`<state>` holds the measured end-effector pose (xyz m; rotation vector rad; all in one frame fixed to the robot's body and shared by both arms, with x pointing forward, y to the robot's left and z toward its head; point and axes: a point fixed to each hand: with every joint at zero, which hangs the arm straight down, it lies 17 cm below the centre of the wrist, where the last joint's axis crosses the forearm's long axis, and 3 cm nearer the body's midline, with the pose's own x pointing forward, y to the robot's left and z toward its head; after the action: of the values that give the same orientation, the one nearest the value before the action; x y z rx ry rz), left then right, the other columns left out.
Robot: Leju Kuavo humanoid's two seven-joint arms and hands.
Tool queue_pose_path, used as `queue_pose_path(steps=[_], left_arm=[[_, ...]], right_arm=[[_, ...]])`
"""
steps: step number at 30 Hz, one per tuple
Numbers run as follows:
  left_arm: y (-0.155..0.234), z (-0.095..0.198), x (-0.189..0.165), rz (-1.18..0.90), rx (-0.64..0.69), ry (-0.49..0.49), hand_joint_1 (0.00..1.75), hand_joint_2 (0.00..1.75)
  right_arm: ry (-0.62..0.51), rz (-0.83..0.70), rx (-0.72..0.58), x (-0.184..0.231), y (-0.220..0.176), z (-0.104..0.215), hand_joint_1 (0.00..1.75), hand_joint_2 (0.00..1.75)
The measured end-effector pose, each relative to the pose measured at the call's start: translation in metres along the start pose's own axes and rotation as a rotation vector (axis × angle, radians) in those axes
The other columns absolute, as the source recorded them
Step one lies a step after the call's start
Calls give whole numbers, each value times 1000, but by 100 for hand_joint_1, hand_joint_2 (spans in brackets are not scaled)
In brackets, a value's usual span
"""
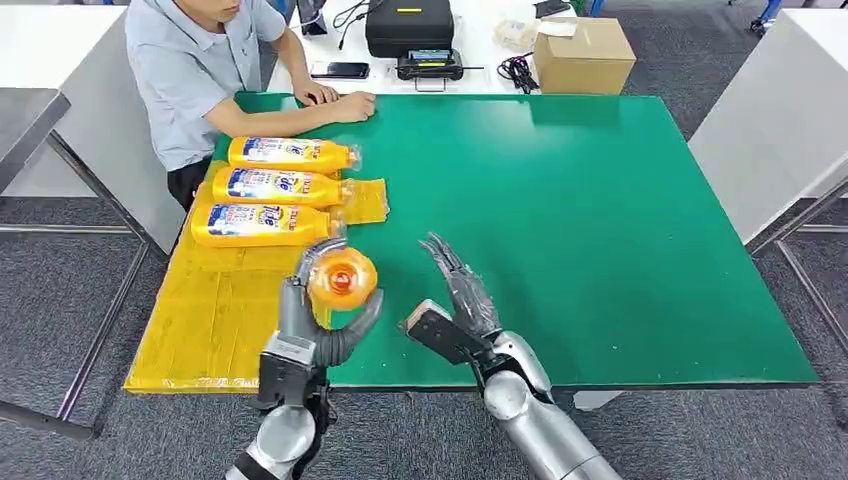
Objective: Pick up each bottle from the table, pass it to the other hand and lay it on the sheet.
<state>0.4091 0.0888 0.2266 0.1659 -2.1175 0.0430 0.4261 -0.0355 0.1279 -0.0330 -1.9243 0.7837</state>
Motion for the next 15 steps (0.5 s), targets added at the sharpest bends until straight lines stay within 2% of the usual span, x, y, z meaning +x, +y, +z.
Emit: queue_pose_path(steps=[3,7,11,13,15], left_arm=[[-3,1,-1,-97,-33,-35,175,175],[-11,-3,10,-384,-99,-186,175,175],[-10,-8,4,-669,-139,-257,175,175],[-5,-11,-7,-821,-153,-250,175,175],[4,-13,-25,-937,-154,-198,175,175]], right_arm=[[9,5,-6,-4,-1,2,0,175],[17,7,-12,-5,-1,3,0,175],[18,1,-17,-4,-1,3,0,175],[21,-4,-21,-5,-2,3,0,175],[27,-10,-22,-7,-3,4,0,175]])
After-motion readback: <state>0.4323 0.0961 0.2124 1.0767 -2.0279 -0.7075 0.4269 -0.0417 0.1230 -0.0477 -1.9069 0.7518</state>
